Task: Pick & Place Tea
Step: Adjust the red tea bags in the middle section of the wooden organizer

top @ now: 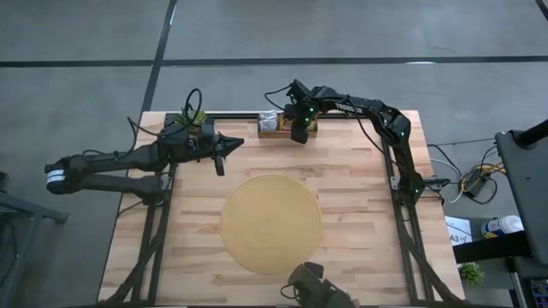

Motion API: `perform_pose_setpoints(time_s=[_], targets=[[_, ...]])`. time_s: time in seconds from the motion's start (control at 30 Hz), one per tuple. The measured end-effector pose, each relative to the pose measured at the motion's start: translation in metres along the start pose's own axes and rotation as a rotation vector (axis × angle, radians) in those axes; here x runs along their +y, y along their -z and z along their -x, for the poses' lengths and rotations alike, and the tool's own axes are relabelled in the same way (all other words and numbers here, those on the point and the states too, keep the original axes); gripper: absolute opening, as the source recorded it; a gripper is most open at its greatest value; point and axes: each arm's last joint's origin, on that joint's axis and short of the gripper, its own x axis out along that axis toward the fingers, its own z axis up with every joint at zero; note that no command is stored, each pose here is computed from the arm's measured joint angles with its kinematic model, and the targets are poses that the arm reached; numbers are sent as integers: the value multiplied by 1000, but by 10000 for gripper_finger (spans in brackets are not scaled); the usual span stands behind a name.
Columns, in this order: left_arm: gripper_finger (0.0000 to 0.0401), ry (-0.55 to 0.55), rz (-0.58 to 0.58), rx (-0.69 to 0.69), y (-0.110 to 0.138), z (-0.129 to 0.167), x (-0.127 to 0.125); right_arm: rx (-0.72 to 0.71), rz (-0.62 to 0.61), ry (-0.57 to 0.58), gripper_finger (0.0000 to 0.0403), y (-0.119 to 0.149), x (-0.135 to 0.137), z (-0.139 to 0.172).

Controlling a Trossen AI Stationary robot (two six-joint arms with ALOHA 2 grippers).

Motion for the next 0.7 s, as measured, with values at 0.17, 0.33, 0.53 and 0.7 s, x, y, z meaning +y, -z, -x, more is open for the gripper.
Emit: perform_pose_setpoints(time_s=[0.17, 0.33, 0.53, 0.7], targets=[[0, 0, 1, 0, 0, 0, 0, -25, 2, 1, 8, -7, 0, 6], [0, 0, 2, 0, 0, 0, 0, -47, 5, -21, 8, -10, 0, 9], [0, 0, 2, 0, 0, 0, 0, -59, 16, -49, 8, -11, 4, 8], [0, -2, 3, 0, 0, 0, 0, -87, 26, -47, 8, -15, 5, 8]])
